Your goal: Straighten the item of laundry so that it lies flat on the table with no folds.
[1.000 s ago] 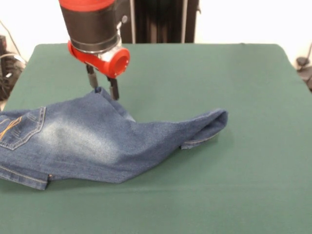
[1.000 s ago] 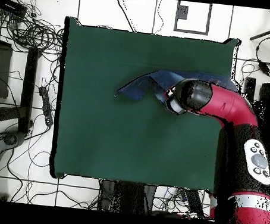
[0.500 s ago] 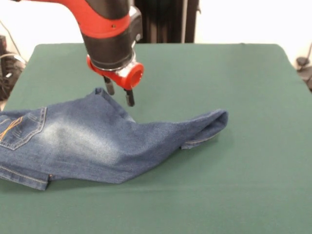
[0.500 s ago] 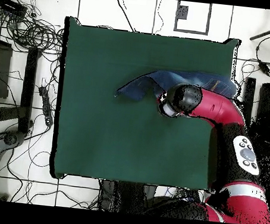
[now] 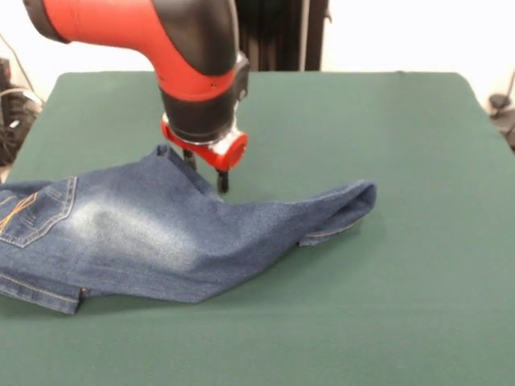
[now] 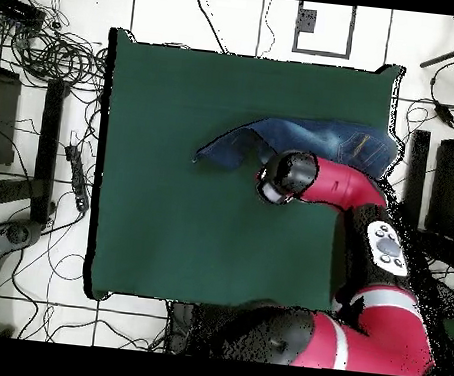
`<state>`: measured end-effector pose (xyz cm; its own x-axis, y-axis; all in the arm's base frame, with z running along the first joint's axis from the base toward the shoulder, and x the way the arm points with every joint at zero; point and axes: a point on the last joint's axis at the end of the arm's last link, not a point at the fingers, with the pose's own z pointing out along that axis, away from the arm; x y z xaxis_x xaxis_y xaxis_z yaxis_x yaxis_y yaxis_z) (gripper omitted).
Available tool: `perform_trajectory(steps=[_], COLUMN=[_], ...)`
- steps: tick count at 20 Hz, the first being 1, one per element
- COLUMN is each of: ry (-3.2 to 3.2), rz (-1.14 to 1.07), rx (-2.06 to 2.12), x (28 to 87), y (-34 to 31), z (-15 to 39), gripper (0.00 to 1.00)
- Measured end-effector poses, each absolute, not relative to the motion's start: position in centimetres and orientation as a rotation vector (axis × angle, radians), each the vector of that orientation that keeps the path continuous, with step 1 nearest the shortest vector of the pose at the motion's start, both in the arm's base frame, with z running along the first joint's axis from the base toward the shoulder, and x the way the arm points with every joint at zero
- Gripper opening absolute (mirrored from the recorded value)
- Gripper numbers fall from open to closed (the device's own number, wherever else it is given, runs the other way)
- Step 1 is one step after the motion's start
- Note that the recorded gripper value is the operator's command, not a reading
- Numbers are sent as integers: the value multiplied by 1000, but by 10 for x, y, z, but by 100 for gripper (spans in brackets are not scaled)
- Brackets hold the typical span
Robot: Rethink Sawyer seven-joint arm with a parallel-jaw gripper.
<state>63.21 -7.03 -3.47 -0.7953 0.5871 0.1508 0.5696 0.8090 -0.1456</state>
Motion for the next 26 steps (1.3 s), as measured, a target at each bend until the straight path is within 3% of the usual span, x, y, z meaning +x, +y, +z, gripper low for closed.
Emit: perform_trajectory(steps=[6,13,26], ry=[-2915,-2975,-3060], rz=[260,404,401], rx=[-822,-827,-994], x=[630,639,674], y=[-62,-69,-97], z=[-38,3,46], gripper=[100,100,100])
